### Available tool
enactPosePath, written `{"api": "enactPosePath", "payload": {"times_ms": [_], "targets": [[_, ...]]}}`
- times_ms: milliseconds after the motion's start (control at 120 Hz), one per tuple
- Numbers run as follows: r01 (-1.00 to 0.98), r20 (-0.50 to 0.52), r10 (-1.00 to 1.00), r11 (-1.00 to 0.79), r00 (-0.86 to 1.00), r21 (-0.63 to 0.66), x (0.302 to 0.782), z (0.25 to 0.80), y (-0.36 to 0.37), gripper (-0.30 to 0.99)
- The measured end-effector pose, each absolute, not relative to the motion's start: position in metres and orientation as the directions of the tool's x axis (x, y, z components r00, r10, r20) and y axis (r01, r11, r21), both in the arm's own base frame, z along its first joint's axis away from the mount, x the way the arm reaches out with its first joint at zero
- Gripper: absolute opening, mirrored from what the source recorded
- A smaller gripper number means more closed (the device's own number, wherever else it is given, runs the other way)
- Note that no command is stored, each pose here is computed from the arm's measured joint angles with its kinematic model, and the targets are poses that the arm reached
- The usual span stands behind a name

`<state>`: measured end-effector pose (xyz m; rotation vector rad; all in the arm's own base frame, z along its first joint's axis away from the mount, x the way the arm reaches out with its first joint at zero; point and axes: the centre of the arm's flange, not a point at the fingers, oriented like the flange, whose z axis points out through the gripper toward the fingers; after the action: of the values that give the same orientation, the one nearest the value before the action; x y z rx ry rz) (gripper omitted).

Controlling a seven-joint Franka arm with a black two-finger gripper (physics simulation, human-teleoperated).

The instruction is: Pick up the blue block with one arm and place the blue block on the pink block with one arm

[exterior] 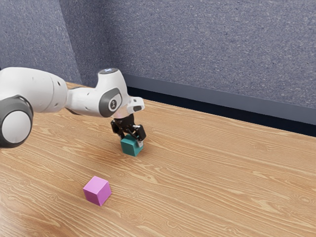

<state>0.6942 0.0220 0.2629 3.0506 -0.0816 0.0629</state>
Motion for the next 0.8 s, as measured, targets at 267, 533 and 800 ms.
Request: {"api": "enactPosePath", "payload": {"times_ms": [267, 533, 800], "targets": [[-0.028, 0.035, -0.025, -0.996, 0.999, 0.09, 0.6915, 0.2615, 0.0276, 0.67], [-0.02, 0.036, -0.016, -0.996, 0.999, 0.091, 0.6922, 0.2605, 0.0254, 0.57], [-0.013, 0.042, -0.009, -0.996, 0.999, 0.084, 0.6927, 0.2643, 0.0242, 0.35]]}}
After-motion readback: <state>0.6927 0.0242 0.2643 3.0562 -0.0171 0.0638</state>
